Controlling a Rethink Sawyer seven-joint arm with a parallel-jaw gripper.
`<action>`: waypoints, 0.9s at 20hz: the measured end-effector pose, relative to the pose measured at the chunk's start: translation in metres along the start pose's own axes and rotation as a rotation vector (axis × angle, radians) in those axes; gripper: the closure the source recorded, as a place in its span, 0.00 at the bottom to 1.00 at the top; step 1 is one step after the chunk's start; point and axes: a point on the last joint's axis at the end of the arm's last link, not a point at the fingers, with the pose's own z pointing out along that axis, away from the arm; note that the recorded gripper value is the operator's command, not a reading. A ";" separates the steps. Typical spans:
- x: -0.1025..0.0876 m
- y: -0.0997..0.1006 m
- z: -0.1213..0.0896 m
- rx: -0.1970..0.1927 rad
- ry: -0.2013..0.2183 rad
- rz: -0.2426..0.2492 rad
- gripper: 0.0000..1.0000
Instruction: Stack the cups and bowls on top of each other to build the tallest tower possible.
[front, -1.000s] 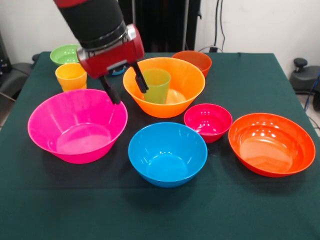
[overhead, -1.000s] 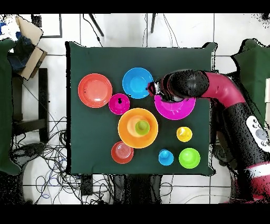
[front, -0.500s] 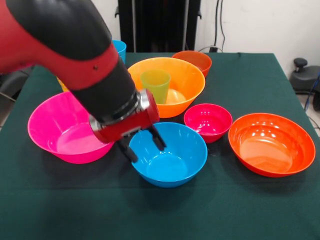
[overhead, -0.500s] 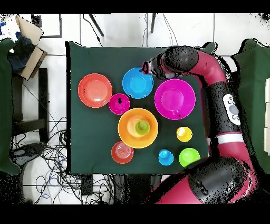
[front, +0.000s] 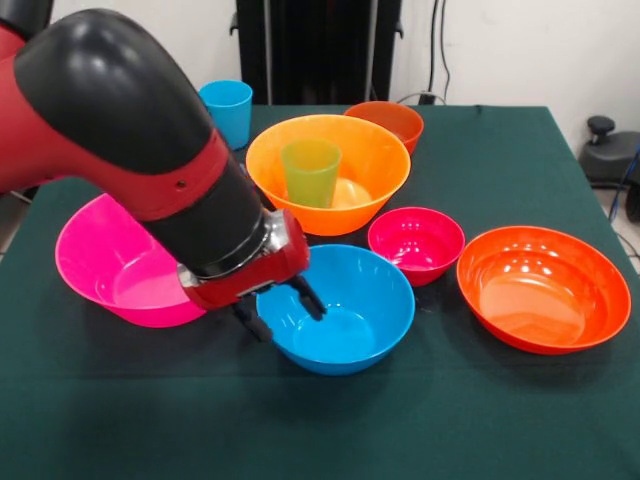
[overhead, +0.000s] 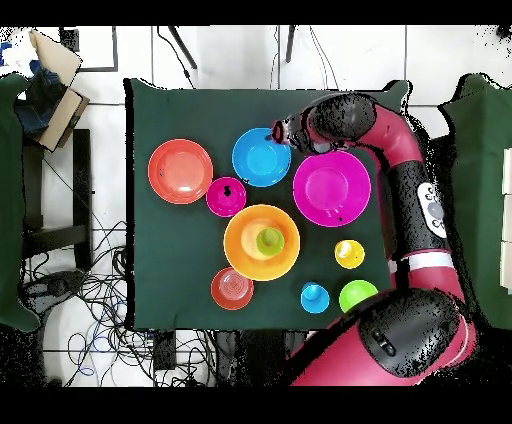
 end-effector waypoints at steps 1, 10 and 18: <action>0.002 -0.008 -0.006 0.002 -0.006 0.010 0.00; 0.013 -0.046 -0.047 0.017 -0.042 0.053 0.00; 0.018 -0.041 -0.064 0.027 -0.040 0.039 0.00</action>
